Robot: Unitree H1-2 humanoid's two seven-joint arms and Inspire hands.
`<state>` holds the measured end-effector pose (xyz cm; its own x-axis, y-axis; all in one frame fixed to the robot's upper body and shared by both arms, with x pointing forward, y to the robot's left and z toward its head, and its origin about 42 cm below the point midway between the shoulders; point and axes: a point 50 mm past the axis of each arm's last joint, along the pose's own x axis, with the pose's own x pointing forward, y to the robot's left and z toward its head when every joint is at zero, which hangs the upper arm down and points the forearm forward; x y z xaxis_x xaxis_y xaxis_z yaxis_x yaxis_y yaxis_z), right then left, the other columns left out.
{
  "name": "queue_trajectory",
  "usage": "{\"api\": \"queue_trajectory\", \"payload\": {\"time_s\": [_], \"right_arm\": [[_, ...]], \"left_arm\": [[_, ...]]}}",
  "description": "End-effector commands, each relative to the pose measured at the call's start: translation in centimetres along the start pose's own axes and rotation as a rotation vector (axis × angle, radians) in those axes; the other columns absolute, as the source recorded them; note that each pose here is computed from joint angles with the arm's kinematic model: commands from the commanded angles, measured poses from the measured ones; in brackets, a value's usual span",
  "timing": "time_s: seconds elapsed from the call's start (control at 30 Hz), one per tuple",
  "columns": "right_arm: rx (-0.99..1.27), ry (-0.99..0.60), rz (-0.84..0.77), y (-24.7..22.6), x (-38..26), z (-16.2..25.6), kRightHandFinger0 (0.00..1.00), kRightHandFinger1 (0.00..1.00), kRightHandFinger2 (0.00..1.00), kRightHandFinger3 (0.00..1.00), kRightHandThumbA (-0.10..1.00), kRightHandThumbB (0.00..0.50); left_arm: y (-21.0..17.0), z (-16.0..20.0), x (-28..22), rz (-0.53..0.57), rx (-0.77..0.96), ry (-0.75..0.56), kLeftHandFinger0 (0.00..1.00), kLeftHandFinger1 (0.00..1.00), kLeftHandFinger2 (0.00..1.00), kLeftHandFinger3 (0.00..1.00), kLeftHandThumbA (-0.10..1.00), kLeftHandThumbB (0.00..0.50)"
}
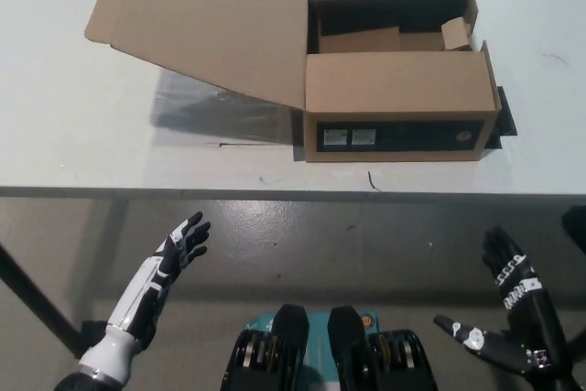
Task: A small storage box is placed at the center of the table and the robot uses its right hand to slide under its lid and push it upwards to open it
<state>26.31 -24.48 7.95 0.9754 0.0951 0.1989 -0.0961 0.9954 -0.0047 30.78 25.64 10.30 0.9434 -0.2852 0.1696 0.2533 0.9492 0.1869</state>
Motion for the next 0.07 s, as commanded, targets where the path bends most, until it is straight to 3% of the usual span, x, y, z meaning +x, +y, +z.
{"api": "queue_trajectory", "payload": {"time_s": [0.0, 0.03], "right_arm": [[-0.005, -0.052, 0.027, -0.26, 0.82, 0.61, 1.00, 1.00, 1.00, 1.00, 1.00, 0.258], [-0.004, -0.051, 0.027, -0.27, 0.86, 0.62, 1.00, 1.00, 1.00, 1.00, 1.00, 0.258]], "left_arm": [[0.45, 0.68, 0.32, 0.007, 0.000, -0.060, 1.00, 1.00, 1.00, 1.00, 1.00, 0.312], [0.46, 0.69, 0.33, 0.008, 0.000, -0.059, 1.00, 1.00, 1.00, 1.00, 1.00, 0.312]]}}
